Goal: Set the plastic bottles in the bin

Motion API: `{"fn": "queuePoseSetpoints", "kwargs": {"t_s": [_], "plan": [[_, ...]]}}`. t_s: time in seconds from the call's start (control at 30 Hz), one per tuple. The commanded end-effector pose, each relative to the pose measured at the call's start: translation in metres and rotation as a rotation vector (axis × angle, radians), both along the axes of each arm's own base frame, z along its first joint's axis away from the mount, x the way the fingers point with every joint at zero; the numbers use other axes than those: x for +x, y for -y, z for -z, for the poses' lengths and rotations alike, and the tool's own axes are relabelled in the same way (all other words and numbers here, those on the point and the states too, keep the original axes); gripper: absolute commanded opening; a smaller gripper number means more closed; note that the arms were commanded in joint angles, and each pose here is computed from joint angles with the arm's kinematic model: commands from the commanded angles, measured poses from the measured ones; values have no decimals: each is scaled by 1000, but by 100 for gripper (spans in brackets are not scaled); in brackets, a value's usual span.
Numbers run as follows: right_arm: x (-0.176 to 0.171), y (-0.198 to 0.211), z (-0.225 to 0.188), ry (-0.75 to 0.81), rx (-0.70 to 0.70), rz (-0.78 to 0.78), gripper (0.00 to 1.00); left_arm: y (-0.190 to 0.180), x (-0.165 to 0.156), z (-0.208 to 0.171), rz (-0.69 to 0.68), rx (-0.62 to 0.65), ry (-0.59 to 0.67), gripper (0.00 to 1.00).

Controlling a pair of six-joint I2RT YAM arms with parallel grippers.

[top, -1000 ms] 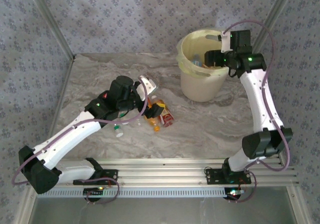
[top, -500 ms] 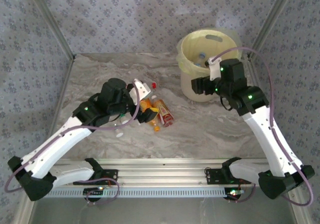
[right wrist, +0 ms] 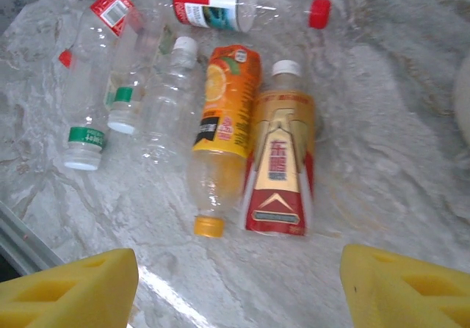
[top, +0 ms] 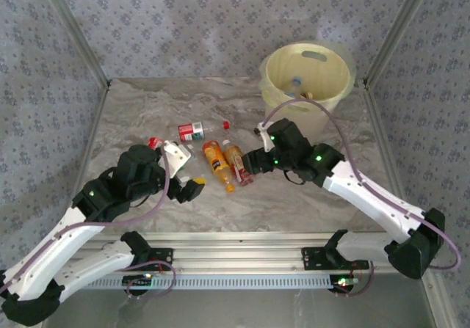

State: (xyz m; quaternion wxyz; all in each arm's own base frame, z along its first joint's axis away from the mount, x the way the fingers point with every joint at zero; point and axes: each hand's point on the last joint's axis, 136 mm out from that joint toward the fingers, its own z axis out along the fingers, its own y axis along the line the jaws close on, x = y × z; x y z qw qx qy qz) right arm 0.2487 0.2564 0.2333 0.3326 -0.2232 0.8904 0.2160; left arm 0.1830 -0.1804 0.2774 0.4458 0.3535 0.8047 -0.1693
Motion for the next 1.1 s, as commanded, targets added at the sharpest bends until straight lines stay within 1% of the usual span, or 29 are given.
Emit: {"fn": "queuePoseSetpoints", "kwargs": {"t_s": [0.0, 0.1, 0.2, 0.27, 0.43, 0.5, 0.7, 0.83, 0.9, 1.0, 1.07], "plan": [[3, -17, -7, 11, 73, 5, 75, -25, 14, 6, -229, -14, -52, 100], [0, -22, -4, 6, 68, -21, 75, -40, 19, 21, -396, -30, -136, 100], [-3, -22, -3, 1, 68, -38, 77, -61, 23, 39, -606, -42, -226, 99], [-5, -24, -3, -3, 73, -52, 77, -69, 23, 50, -702, -46, -284, 100], [-10, -25, -3, -8, 82, -78, 79, -81, 28, 84, -855, -6, -422, 100], [-12, -25, -3, -10, 85, -87, 80, -87, 31, 103, -919, 2, -507, 100], [-15, -20, -4, 0, 93, -84, 80, -106, 46, 144, -1035, -52, -655, 99], [-16, -18, -1, 1, 97, -83, 80, -121, 60, 158, -1085, -42, -693, 94], [-16, -16, 1, -1, 95, -82, 80, -126, 68, 165, -1101, -36, -709, 94], [-15, -15, 3, -2, 94, -82, 80, -124, 81, 175, -1101, -74, -740, 92], [-13, -14, 4, -4, 94, -81, 80, -124, 88, 180, -1107, -77, -746, 91]]}}
